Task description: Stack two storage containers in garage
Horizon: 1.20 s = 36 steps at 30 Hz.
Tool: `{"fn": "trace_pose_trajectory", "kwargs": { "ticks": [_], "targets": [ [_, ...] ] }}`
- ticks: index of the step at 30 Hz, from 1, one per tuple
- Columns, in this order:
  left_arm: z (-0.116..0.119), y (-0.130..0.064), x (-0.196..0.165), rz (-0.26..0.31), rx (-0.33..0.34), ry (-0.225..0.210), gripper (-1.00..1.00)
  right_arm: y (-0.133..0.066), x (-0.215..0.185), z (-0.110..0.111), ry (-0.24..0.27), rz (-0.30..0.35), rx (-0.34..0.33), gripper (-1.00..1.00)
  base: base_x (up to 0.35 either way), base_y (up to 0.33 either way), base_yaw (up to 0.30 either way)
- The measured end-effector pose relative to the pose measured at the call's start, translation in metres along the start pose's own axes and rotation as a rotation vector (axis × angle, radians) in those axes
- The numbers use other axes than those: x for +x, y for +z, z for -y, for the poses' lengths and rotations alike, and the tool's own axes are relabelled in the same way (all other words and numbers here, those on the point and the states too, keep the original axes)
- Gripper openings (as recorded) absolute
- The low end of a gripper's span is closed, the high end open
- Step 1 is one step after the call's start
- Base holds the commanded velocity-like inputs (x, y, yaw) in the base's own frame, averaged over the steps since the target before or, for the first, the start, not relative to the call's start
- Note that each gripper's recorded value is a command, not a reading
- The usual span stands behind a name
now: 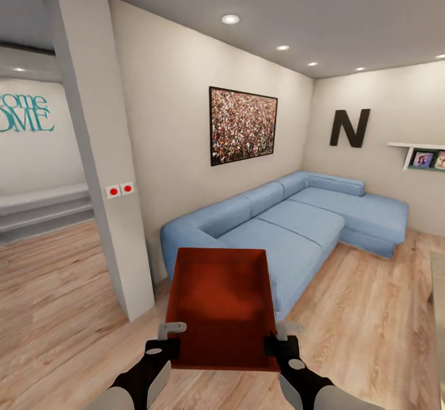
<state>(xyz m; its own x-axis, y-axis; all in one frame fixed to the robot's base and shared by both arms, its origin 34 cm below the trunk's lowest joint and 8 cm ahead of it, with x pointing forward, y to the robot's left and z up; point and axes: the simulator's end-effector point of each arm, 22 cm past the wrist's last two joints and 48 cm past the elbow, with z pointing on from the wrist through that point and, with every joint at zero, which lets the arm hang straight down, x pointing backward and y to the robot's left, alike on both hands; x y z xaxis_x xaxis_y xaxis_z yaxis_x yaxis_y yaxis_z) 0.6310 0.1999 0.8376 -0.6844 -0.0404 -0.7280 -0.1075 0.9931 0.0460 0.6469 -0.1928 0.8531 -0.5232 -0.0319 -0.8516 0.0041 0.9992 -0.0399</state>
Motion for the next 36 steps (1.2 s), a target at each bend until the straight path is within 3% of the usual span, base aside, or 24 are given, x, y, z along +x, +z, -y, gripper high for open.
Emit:
{"fn": "trace_pose_trajectory", "kwargs": {
  "ticks": [36],
  "targets": [
    [0.0000, -0.0001, 0.0003, -0.001, 0.000, 0.000, -1.00, -0.0002, 0.0002, 0.0000, 0.000, -0.001, 0.000, -1.00, 0.059, 0.000, 0.300]
  ]
}}
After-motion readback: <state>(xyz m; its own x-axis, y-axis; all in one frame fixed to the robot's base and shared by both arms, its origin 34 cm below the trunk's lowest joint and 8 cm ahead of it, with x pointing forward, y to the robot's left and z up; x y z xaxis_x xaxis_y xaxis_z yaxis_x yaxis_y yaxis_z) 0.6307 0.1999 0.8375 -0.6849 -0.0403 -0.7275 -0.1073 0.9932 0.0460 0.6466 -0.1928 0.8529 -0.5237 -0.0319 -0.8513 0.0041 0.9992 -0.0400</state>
